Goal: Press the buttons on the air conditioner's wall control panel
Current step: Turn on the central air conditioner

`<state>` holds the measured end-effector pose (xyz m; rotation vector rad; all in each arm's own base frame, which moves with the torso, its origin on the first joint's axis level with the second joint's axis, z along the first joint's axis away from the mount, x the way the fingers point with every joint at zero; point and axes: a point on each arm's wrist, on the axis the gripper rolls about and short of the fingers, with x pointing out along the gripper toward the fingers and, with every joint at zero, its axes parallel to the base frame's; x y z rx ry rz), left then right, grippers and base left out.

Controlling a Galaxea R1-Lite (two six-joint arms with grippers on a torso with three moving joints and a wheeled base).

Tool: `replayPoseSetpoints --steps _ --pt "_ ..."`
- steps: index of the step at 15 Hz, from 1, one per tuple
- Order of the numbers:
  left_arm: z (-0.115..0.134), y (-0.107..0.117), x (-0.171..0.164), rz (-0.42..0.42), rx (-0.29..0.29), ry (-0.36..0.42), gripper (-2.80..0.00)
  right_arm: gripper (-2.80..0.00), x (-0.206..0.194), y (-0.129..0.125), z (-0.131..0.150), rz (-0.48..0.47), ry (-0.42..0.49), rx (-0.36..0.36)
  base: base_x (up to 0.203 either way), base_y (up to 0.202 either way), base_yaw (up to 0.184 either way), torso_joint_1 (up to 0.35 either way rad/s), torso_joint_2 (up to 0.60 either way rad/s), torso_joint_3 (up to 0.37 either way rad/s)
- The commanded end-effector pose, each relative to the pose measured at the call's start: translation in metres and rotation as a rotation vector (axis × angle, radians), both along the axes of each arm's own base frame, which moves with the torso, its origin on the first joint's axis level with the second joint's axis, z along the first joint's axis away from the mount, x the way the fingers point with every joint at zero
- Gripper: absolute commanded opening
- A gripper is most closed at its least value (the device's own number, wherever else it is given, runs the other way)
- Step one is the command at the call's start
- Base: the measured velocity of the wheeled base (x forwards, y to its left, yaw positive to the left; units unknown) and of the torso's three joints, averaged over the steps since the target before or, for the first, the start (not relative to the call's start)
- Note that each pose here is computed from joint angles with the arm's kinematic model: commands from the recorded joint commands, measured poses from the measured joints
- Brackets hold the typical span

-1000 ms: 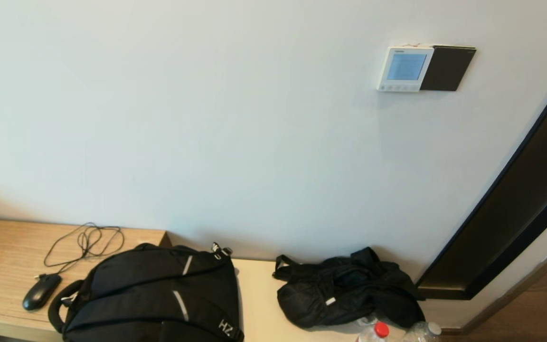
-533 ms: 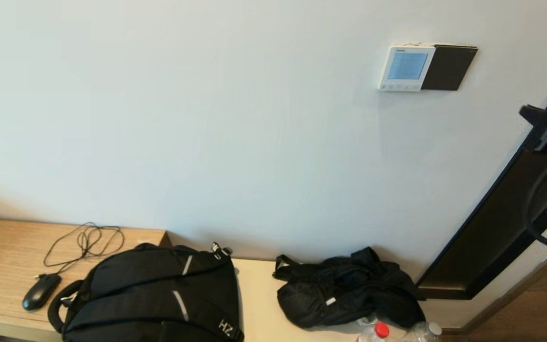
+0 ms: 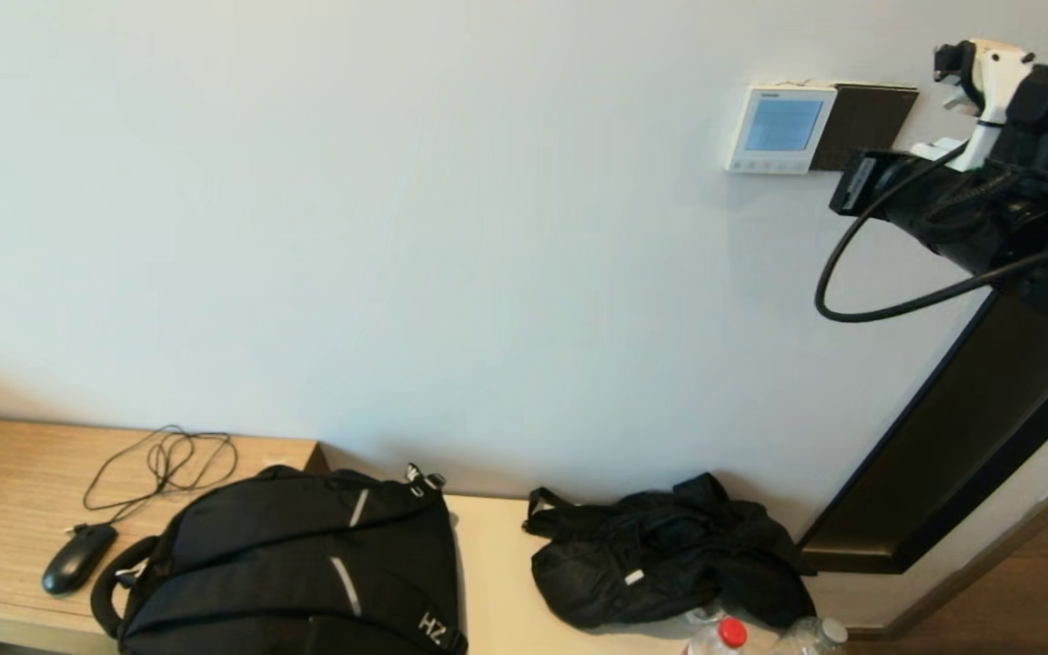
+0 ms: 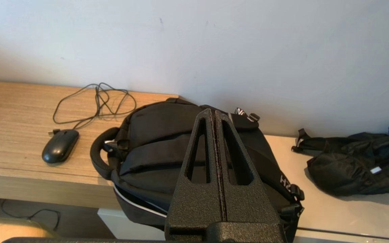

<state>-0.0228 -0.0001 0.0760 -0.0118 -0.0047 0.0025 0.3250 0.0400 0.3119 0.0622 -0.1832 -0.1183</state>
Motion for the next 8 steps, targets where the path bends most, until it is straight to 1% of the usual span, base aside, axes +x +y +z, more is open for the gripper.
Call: replayPoseSetpoints --steps 1,6,8 --pt "0.0 0.0 0.0 0.001 0.0 -0.001 -2.8 -2.8 0.028 0.014 -0.01 -0.003 0.018 -0.001 0.0 0.0 0.0 0.0 0.0 0.0" --pt "0.0 0.0 0.0 0.001 0.0 -0.001 -2.8 -2.8 0.048 0.018 -0.022 -0.022 0.04 -0.008 0.0 0.0 0.0 0.0 0.0 0.0" --pt "0.0 0.0 0.0 0.001 0.0 -0.001 -2.8 -2.8 0.051 0.016 -0.02 -0.038 0.03 -0.003 0.0 0.0 0.0 0.0 0.0 0.0"
